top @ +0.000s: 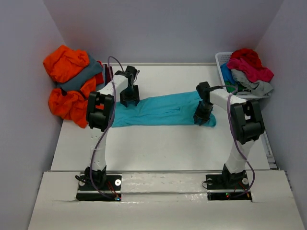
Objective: Fold and stack the t-shirts
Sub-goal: Rotate the rectangle-folded T-shirt at the center of the board.
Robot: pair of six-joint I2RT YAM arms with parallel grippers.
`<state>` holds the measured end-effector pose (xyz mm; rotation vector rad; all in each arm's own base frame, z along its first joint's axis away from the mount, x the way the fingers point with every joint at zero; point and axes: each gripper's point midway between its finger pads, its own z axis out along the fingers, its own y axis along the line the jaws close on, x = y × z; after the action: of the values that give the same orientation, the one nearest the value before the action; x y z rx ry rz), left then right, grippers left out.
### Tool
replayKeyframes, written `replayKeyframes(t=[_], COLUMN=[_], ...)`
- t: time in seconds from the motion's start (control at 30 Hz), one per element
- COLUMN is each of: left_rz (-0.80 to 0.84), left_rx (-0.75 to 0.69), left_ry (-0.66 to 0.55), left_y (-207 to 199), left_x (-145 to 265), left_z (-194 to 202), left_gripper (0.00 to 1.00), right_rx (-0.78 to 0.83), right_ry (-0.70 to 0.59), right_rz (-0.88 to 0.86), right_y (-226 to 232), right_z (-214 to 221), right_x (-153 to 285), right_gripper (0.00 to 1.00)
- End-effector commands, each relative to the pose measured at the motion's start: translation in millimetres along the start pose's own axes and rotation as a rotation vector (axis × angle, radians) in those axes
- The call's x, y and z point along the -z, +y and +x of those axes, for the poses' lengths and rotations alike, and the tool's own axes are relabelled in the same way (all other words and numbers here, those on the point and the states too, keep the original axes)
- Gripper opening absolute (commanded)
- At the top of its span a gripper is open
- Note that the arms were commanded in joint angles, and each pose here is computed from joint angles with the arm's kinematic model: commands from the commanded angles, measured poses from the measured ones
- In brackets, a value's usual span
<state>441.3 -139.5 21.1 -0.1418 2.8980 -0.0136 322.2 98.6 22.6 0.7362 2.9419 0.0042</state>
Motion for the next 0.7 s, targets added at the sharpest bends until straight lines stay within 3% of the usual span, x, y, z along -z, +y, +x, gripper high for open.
replayKeyframes(t=[0.0,0.4,0.67], left_rz=[-0.028,0.055,0.088], left_rx=[0.055,0.102,0.057], left_ry=[0.094,0.113,0.164], left_y=[28.1,31.9,21.3], left_x=[-9.8,3.6,10.3], left_z=[27.9,49.7,88.0], left_gripper=[0.68,0.67,0.65], right_rx=[-0.027,-0.021,0.051], right_ry=[-0.073,-0.074,-0.053], right_rz=[0.000,-0.003,-0.049], right_y=[-0.5,15.9,54.0], right_z=[-19.6,-75.4,-114.1], right_x=[8.1,3.9,8.0], right_gripper=[0.38,0.38,0.38])
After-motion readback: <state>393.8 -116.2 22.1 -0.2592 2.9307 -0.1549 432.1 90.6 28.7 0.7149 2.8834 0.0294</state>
